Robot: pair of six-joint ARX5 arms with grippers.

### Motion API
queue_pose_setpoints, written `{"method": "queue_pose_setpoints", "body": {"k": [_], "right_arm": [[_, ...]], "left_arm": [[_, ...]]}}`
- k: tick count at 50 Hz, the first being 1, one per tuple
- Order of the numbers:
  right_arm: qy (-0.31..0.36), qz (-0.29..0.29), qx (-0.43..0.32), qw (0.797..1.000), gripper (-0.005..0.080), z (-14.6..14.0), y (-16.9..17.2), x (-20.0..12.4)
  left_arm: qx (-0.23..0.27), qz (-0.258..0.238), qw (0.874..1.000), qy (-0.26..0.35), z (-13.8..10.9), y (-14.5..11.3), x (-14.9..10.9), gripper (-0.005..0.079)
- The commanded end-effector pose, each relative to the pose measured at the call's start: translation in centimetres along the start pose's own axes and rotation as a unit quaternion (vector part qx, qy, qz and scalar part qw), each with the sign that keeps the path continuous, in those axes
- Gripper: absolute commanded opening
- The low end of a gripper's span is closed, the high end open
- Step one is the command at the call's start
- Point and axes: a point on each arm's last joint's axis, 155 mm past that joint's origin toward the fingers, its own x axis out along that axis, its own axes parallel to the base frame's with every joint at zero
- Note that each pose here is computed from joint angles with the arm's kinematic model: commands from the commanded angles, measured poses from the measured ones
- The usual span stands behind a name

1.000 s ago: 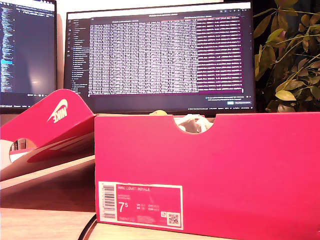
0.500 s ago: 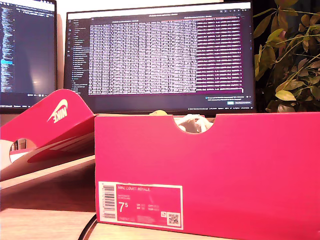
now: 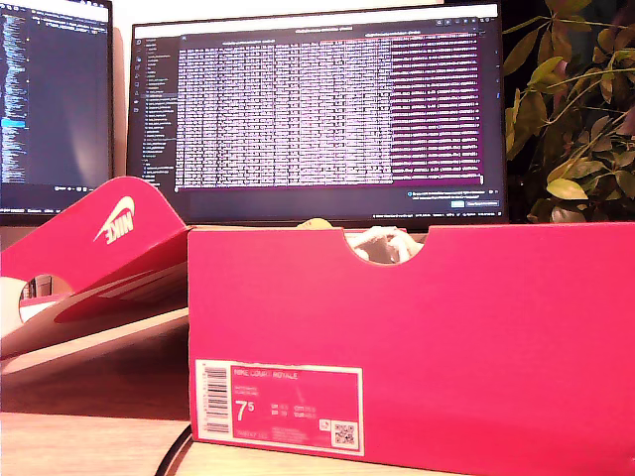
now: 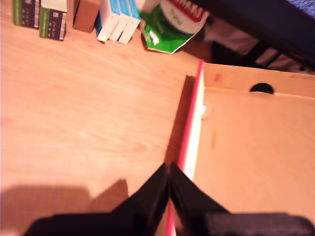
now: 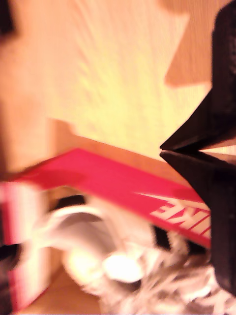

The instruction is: Close the red shoebox by pushing the lid with your left arm and holding the box in place with your right arm

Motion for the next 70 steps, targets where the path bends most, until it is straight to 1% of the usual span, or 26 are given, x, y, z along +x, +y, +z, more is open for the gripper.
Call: {"method": "queue_pose_setpoints", "body": {"k": [1, 7, 14, 27, 35, 46, 56, 65, 70], "right_arm": [[0.0, 0.011, -0.008, 1.0, -0.0012, 0.5, 0.4, 0.6], [0.025, 0.024, -0.005, 0.999, -0.0012, -0.7, 0.6, 2.0], [0.048, 0.033, -0.008, 0.998, -0.0012, -2.0, 1.1, 3.2], [0.056, 0.06, -0.028, 0.996, -0.0012, -2.8, 3.1, 4.7], [0.046, 0.073, -0.029, 0.996, -0.0012, -2.4, 4.1, 4.9], [0.033, 0.077, -0.031, 0.996, -0.0012, -1.5, 4.4, 4.9], [0.035, 0.076, -0.031, 0.996, -0.0012, -1.6, 4.4, 5.0], [0.049, 0.073, -0.028, 0.996, -0.0012, -2.4, 4.1, 5.5], [0.06, 0.079, -0.032, 0.995, -0.0012, -3.1, 4.6, 5.7]], "left_arm": [[0.0, 0.004, 1.0, 0.019, -0.4, 0.6, 0.8, -0.0019], [0.006, 0.004, 0.999, 0.038, 0.1, 1.0, 2.2, -0.0019], [-0.008, 0.0, 0.998, 0.069, 0.0, 1.2, 3.6, -0.0019], [-0.014, 0.016, 0.99, 0.136, -1.9, 2.9, 5.8, -0.0019], [-0.024, 0.021, 0.983, 0.182, -4.0, 3.8, 6.7, -0.0019], [-0.054, -0.023, 0.972, 0.229, -6.7, 2.9, 7.2, -0.0019], [-0.066, -0.047, 0.966, 0.247, -7.5, 1.9, 6.9, -0.0019], [-0.088, -0.077, 0.953, 0.279, -8.8, 0.5, 6.1, -0.0019], [-0.086, -0.088, 0.948, 0.292, -9.4, -0.1, 5.8, -0.0019]]}}
